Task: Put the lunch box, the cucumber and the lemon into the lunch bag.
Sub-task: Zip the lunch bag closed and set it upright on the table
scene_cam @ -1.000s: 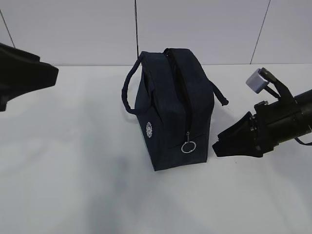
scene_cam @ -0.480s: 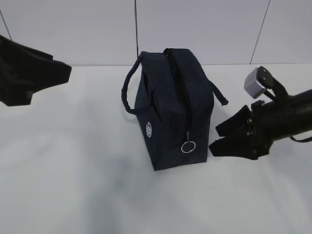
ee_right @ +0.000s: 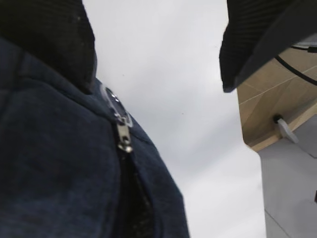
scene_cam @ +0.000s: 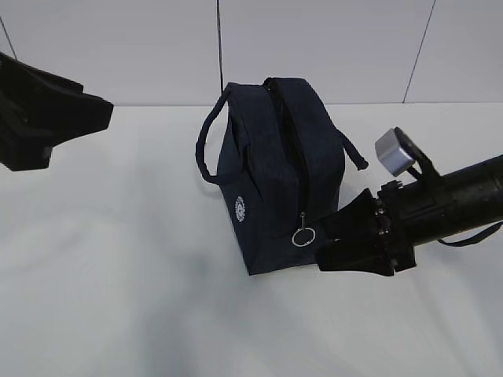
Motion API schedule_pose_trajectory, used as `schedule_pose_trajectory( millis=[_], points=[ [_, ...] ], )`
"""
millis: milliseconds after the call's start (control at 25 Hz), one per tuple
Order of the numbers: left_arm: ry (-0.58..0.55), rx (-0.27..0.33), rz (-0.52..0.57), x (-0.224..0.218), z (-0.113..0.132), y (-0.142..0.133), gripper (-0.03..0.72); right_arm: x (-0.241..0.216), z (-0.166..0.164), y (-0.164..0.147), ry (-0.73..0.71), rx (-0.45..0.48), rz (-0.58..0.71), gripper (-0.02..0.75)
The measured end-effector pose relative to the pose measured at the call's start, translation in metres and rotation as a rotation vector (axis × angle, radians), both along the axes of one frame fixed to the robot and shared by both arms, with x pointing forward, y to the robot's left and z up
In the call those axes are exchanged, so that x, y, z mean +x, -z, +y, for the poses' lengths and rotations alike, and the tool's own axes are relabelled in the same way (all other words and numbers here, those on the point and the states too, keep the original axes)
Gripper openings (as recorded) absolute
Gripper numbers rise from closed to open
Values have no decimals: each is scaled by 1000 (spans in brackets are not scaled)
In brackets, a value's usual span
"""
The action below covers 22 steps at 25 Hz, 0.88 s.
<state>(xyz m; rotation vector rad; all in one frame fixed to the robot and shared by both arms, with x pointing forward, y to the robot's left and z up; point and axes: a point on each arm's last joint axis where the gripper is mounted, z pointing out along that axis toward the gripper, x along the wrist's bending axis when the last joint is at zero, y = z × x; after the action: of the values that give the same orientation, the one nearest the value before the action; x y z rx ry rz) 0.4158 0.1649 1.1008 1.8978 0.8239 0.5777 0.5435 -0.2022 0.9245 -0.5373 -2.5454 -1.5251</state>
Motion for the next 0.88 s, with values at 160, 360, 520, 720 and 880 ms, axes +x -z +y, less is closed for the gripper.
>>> schedule_pose_trajectory(
  millis=[160,360,520,720,880],
  points=[
    [0,1,-1,0,0,0,298,1,6,7,-11,16,-11,577],
    [1,3,-2,0,0,0,289,5,6,7,12,23,-56,574],
    [1,5,-4,0,0,0,281,6,6,7,17,23,-64,574],
    [4,17,-12,0,0,0,278,4,7,5,1,49,-58,574],
    [4,19,-14,0,0,0,278,4,8,4,-3,58,-50,573]
  ],
)
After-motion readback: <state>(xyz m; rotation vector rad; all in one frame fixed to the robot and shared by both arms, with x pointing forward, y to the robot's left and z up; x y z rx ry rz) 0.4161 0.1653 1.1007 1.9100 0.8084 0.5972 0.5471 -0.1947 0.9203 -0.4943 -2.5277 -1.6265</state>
